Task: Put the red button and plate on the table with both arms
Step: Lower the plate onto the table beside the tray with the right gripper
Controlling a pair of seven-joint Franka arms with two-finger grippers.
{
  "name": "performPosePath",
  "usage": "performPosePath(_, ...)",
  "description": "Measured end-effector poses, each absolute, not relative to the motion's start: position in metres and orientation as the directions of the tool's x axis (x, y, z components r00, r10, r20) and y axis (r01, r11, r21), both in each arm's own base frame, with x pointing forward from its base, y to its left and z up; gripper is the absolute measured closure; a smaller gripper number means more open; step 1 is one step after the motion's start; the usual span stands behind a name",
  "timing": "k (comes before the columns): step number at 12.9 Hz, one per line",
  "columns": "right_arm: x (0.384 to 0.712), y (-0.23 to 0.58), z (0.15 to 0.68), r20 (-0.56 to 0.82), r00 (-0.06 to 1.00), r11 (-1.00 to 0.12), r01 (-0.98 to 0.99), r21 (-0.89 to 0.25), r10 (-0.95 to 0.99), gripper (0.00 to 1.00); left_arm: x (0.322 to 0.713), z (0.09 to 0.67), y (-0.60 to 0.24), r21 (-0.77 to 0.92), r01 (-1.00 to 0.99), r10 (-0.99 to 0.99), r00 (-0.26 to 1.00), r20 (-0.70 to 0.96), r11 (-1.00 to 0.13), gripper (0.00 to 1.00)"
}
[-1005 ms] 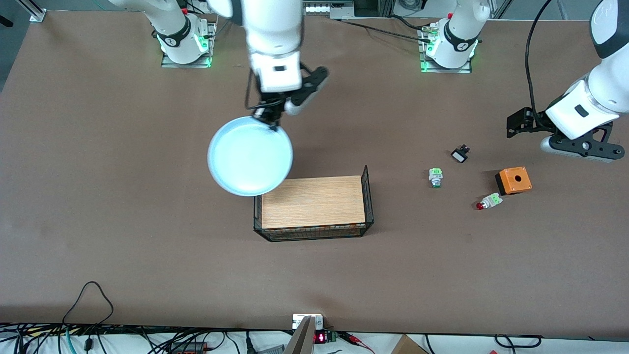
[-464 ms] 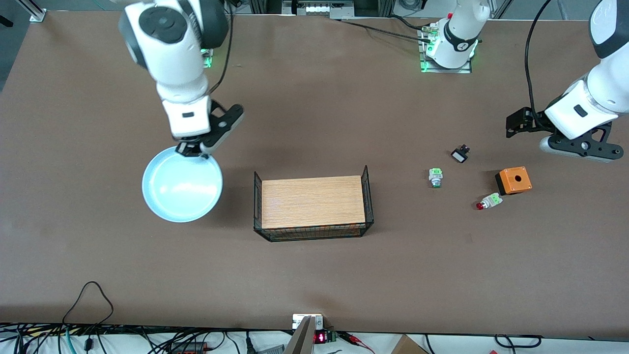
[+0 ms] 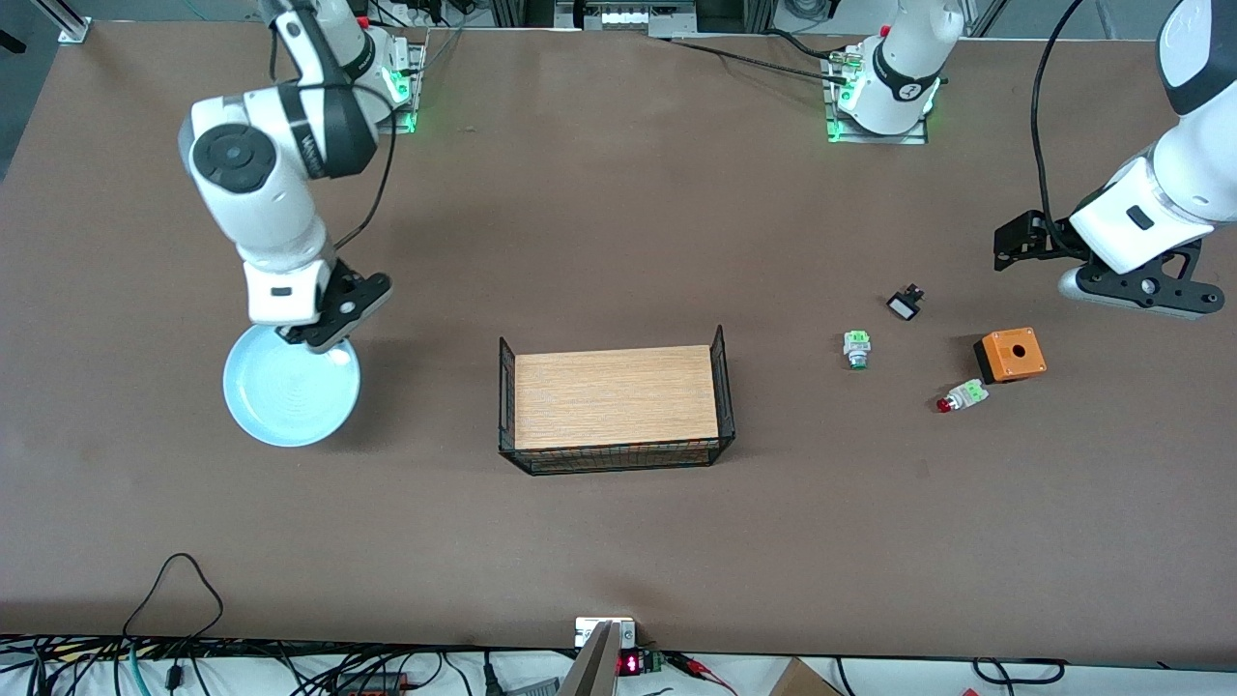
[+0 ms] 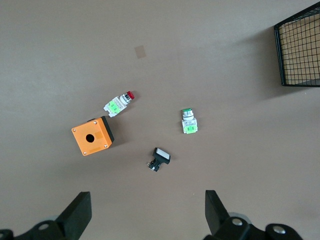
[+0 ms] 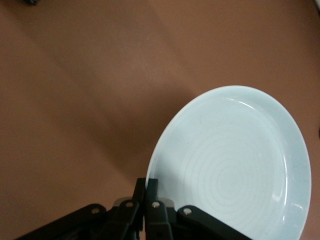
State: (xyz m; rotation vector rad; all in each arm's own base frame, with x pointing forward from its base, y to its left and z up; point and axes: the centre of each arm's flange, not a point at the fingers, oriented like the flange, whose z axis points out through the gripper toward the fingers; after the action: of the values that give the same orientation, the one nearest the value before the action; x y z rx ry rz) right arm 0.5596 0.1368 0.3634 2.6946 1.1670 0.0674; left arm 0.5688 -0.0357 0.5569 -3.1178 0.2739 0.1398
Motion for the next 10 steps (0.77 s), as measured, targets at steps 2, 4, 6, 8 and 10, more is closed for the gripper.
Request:
performPosePath(2, 0.556, 0.133, 0.339, -0.044, 0.787, -0.767, 0.611, 0.193, 0.616, 0.98, 0.569, 0.557, -0.036, -0.001, -0.175, -0.174, 0.981, -0.090, -0.985, 0.00)
performPosePath(4, 0.554, 0.141, 0.316, -0.040, 0.854, -0.835, 0.516, 0.191, 0.518, 0.98, 0.569, 0.557, -0.036, -0.001, -0.175, -0.174, 0.980, -0.091, -0.985, 0.00)
performPosePath(6, 0.554, 0.144, 0.290, -0.038, 0.900, -0.881, 0.433, 0.191, 0.434, 0.98, 0.569, 0.557, -0.037, -0.001, -0.177, -0.176, 0.980, -0.091, -0.984, 0.00)
performPosePath(8, 0.556, 0.146, 0.265, -0.029, 0.930, -0.911, 0.366, 0.192, 0.367, 0.98, 0.569, 0.557, -0.037, -0.001, -0.177, -0.176, 0.980, -0.091, -0.984, 0.00)
performPosePath(10, 0.557, 0.146, 0.240, -0.023, 0.941, -0.922, 0.336, 0.190, 0.338, 0.98, 0.568, 0.557, -0.038, -0.001, -0.178, -0.177, 0.980, -0.091, -0.984, 0.00)
